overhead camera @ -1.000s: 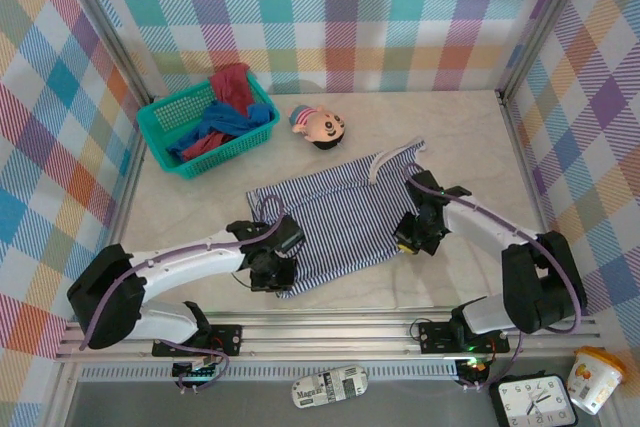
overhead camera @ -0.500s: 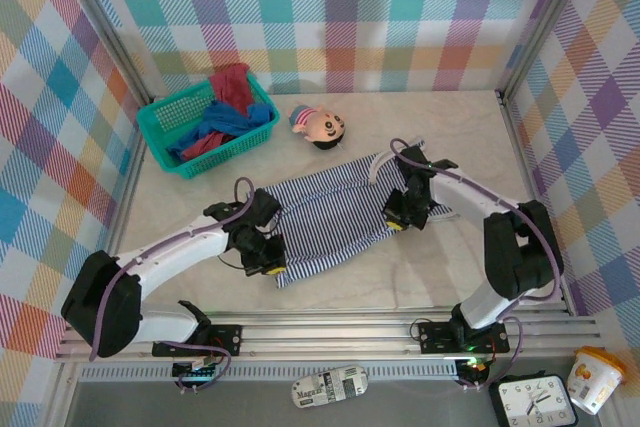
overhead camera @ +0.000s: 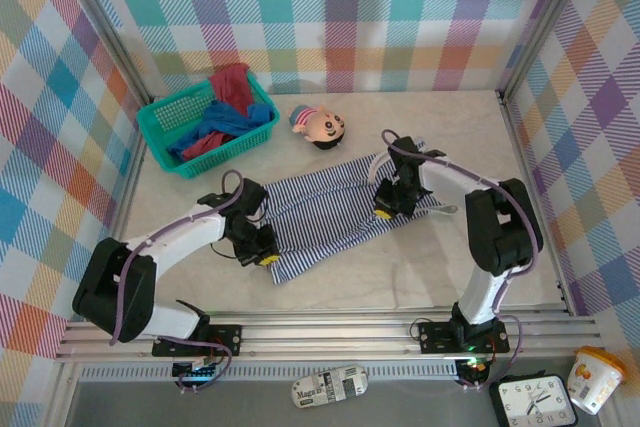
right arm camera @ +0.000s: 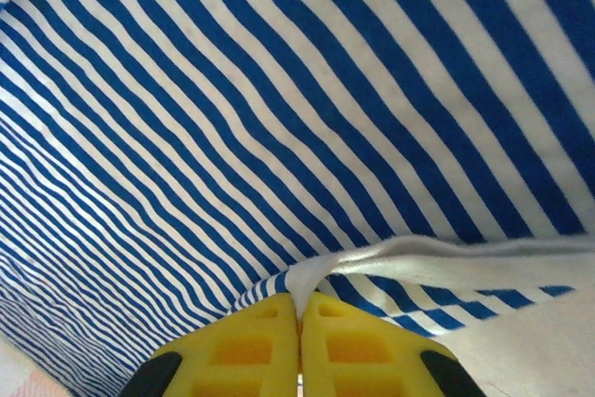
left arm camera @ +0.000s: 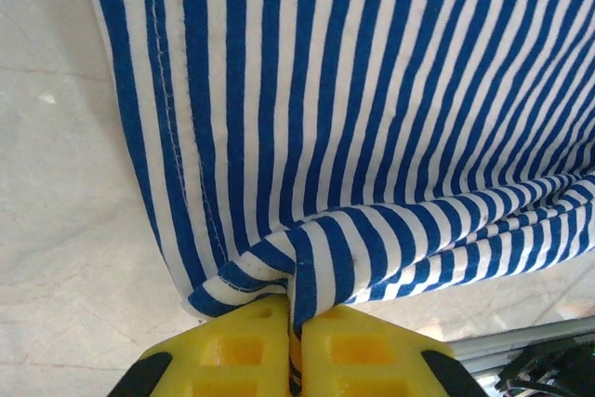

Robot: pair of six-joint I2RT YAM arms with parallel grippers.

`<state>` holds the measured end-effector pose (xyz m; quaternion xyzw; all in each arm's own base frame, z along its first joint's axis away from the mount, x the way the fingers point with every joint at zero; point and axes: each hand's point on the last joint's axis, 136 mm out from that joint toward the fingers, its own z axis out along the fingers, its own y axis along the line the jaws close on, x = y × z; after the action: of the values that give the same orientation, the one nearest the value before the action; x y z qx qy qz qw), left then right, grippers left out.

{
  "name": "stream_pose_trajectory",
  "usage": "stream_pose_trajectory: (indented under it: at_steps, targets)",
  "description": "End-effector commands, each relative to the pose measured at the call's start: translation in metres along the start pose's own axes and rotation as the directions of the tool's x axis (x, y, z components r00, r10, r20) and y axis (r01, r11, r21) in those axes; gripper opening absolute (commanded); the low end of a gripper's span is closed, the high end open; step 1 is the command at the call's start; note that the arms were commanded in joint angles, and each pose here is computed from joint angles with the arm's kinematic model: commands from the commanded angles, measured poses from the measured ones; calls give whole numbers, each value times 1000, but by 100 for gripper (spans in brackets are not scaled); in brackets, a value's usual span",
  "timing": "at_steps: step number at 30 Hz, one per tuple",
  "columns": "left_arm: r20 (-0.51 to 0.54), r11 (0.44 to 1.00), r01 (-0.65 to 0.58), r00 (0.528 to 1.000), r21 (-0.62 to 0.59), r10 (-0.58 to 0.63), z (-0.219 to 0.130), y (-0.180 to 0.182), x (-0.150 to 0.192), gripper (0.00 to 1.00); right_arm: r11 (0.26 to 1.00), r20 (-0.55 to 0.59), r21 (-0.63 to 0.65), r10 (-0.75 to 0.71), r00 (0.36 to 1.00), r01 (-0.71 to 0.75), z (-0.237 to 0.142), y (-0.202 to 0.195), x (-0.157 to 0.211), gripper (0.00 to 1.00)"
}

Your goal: Fold and stack the tank tops

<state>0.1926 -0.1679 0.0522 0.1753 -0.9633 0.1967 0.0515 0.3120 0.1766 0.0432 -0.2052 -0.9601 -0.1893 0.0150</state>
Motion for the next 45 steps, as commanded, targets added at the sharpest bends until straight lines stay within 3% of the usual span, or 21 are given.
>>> stream_pose_trajectory:
  at_steps: [1, 18, 29, 39, 41, 45]
  targets:
    - [-4, 1000, -17, 1000, 11, 17, 3, -5, -8, 11, 999, 1, -43, 3, 1000, -3, 1, 13, -11, 8]
    - [103, 1000, -1, 995, -22, 3, -12, -1, -36, 16, 997, -9, -72, 14, 1000, -14, 17, 23, -34, 13]
    - [131, 993, 105, 985, 55, -111, -11, 8, -61, 16, 994, 19, -100, 40, 999, -38, 8, 15, -41, 14]
    - [149, 990, 143, 978, 14, -143, -6, 27, -77, 19, 993, 25, -111, 53, 998, -50, 16, 13, -48, 18]
    - [154, 995, 95, 983, 41, -100, -14, 16, -76, 26, 991, 27, -123, 50, 998, -46, 15, 15, -48, 20]
    - [169, 998, -36, 985, -43, 43, -39, 7, -54, 43, 989, 34, -144, 30, 999, -25, 11, 20, -47, 29]
